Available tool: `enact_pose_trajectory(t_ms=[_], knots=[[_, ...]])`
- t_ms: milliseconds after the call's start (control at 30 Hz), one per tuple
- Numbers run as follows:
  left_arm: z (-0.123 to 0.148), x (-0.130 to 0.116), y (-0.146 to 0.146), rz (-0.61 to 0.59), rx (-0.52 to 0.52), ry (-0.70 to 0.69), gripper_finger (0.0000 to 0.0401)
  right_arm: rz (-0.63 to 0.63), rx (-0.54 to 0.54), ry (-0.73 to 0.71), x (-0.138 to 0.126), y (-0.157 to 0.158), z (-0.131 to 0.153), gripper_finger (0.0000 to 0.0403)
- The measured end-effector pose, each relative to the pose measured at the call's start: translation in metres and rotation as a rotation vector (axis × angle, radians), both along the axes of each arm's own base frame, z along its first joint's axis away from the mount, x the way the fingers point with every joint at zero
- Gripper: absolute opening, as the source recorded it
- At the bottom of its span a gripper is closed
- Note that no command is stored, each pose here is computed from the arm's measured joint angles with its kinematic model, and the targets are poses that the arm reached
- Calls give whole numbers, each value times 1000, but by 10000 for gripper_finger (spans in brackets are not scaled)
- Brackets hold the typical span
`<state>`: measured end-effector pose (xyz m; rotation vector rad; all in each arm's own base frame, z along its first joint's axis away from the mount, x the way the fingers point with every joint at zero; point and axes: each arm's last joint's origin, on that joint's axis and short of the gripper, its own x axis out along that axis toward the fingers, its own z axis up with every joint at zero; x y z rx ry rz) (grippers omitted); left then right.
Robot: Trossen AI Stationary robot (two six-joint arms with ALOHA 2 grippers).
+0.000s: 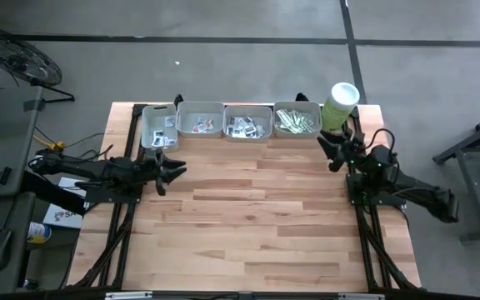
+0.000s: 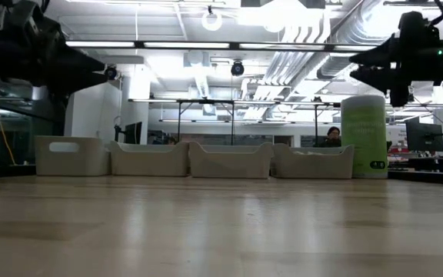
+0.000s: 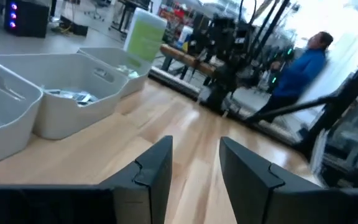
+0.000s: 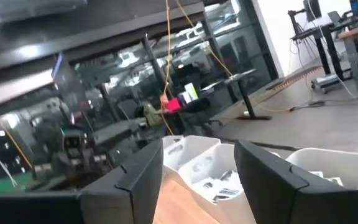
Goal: Pick & Place First Aid Supplies
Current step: Return to Home Position
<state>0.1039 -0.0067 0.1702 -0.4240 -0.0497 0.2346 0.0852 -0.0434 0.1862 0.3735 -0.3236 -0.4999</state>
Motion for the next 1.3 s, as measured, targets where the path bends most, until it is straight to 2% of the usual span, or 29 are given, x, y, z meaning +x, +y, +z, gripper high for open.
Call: enact_pose_trajectory(t_ms=[100, 233, 367, 433, 567, 667, 867, 1300], knots=[[0, 0, 1, 19, 35, 5, 133, -4, -34, 57, 2, 2, -3, 193], [1, -1, 2, 61, 49, -4, 133, -49, 19, 177, 4, 3, -15, 193], [1, -1, 2, 74, 49, -6, 133, -48, -20, 237, 6, 4, -17, 193], [2, -1, 2, 69, 46, -22, 133, -5, -21, 262, 8, 5, -20, 193], [7, -1, 1, 47, 46, -70, 133, 162, -20, 320, 13, 10, -25, 193], [7, -1, 1, 47, 63, -64, 133, 197, 5, 322, 14, 12, -26, 193], [5, -1, 1, 47, 67, -40, 133, 239, 122, 270, 15, 14, -27, 193], [2, -1, 1, 44, 72, -12, 133, 231, 122, 271, 15, 14, -27, 193]])
